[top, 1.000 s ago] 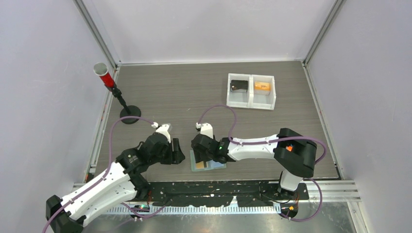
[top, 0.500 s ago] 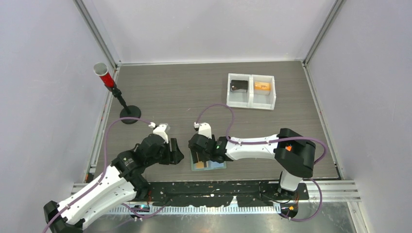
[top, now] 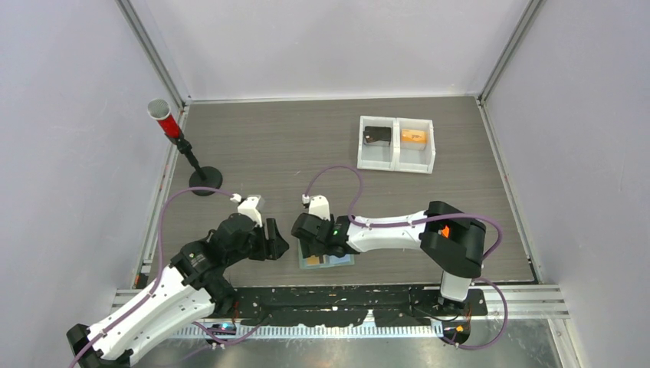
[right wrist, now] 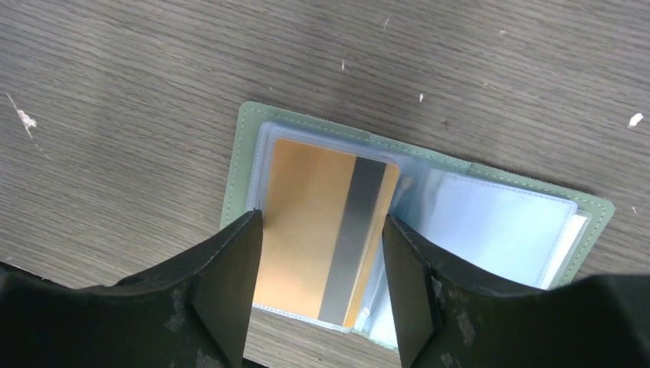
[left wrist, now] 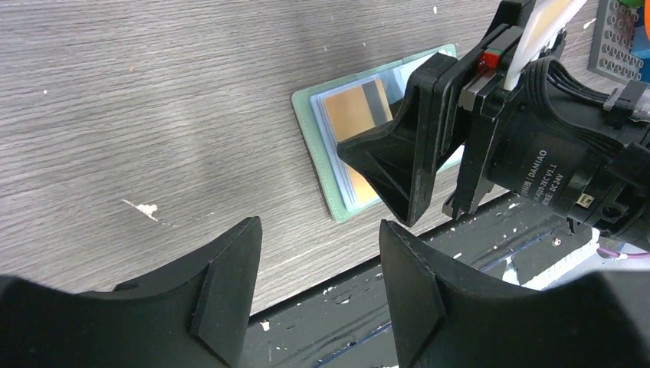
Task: Take the credit cards out of the card holder
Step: Remove the credit card from the card holder.
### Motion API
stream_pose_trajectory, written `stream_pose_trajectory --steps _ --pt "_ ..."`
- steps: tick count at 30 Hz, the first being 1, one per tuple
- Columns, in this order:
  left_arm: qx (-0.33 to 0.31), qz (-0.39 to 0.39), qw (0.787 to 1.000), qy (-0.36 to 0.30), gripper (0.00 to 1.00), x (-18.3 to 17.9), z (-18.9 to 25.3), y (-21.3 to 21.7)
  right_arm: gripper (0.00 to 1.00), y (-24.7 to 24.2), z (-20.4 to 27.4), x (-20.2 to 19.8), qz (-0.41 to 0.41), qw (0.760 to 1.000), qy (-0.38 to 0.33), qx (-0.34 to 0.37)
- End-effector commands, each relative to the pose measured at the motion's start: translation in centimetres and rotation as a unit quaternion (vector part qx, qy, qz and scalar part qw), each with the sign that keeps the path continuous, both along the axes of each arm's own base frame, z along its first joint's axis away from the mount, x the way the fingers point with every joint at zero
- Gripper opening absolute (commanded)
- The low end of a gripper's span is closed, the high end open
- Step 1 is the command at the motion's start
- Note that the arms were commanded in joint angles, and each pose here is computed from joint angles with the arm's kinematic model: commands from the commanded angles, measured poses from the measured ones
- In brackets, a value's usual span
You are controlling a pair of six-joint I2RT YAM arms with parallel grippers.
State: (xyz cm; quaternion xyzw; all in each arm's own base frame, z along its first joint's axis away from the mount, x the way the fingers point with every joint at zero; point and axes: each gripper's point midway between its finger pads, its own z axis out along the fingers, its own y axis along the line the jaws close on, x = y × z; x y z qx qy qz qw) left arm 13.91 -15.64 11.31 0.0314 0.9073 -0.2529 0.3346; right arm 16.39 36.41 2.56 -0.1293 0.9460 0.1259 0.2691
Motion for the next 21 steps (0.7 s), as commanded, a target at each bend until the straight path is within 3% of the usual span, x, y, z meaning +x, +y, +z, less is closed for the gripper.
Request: stream_pose_trajectory --steps 1,6,11,17,21 --pt "-0.004 0.003 1.0 -0.015 0.6 0.4 0.4 0.1 0.6 0.4 0.0 0.3 -0.007 1.0 -0.009 0.005" --pt "-0.01 0.009 1.0 -0.001 0.58 0.6 -0.6 -0.5 0.54 0.5 1.2 0.6 -0.013 0.998 -0.028 0.05" --pt "-0.004 0.017 0.999 0.033 0.56 0.6 -1.9 -1.0 0.53 -0.1 1.7 0.9 -0.013 0.998 -0.039 0.049" --pt "-0.008 0.028 0.999 0.019 0.57 1.4 -1.3 -1.0 0.66 0.2 2.2 0.7 -0.013 0.999 -0.027 0.036" --pt "-0.013 0.035 0.999 0.0 0.58 1.8 -0.7 -0.7 0.69 0.3 2.6 0.8 -0.022 0.999 -0.026 0.037"
